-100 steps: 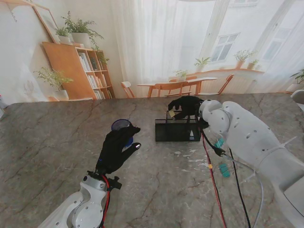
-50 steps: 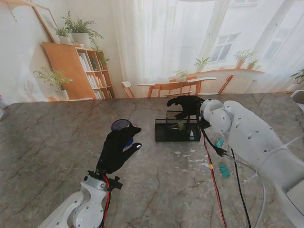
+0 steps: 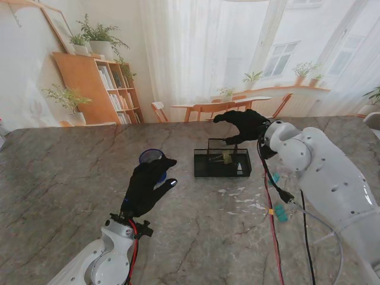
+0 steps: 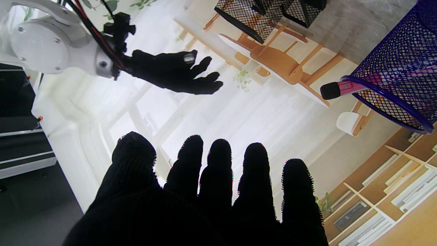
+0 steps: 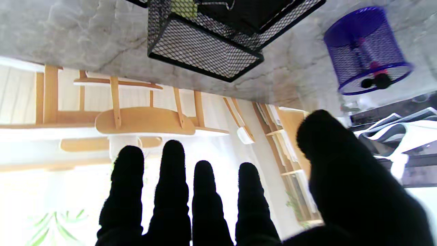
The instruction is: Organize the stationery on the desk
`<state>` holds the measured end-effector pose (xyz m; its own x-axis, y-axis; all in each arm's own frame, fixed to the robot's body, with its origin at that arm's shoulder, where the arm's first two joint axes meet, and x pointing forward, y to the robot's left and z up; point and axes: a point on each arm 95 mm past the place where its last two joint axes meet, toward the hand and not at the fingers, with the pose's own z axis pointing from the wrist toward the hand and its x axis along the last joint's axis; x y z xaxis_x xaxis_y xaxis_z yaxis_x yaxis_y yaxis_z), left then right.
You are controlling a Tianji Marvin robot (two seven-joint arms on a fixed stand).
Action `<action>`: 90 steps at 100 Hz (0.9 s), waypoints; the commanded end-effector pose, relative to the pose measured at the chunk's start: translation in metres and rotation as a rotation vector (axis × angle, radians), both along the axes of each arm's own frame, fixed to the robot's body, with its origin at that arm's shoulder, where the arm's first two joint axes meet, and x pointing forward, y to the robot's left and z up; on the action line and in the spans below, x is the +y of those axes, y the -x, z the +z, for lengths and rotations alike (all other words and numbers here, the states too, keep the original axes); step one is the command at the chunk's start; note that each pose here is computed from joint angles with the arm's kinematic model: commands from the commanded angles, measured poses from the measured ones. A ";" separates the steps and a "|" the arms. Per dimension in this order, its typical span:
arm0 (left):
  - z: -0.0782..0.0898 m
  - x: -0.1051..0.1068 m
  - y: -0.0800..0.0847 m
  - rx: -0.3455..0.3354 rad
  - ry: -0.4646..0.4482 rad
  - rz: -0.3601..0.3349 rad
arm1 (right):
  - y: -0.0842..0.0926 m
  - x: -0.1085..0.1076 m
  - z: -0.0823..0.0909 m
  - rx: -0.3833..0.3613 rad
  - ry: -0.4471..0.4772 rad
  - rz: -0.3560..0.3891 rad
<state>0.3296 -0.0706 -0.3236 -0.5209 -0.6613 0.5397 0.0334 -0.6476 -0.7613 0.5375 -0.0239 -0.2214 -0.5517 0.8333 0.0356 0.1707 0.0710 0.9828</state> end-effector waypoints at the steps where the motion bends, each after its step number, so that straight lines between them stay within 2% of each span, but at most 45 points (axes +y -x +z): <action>1: -0.001 -0.003 0.002 0.003 0.013 -0.005 | 0.010 -0.016 -0.004 0.012 0.038 0.003; 18: -0.002 -0.004 0.002 0.002 0.017 -0.011 | 0.044 -0.039 -0.002 -0.008 0.083 0.012; 39: -0.001 -0.006 0.003 -0.003 0.027 -0.016 | 0.088 -0.069 -0.009 -0.008 0.167 -0.003; 55: -0.001 -0.007 0.004 -0.006 0.037 -0.017 | 0.120 -0.087 -0.024 0.032 0.198 -0.021; 71: -0.001 -0.009 0.004 -0.010 0.048 -0.022 | 0.151 -0.104 -0.046 0.068 0.270 -0.012; 90: -0.001 -0.011 0.005 -0.014 0.061 -0.028 | 0.179 -0.119 -0.069 0.110 0.344 -0.036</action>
<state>0.3263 -0.0781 -0.3235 -0.5439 -0.6253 0.5596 0.0315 -0.6817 -0.7310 0.3674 -0.1367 -0.2763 -0.5346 0.8218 -0.1968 0.2325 0.3670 0.9007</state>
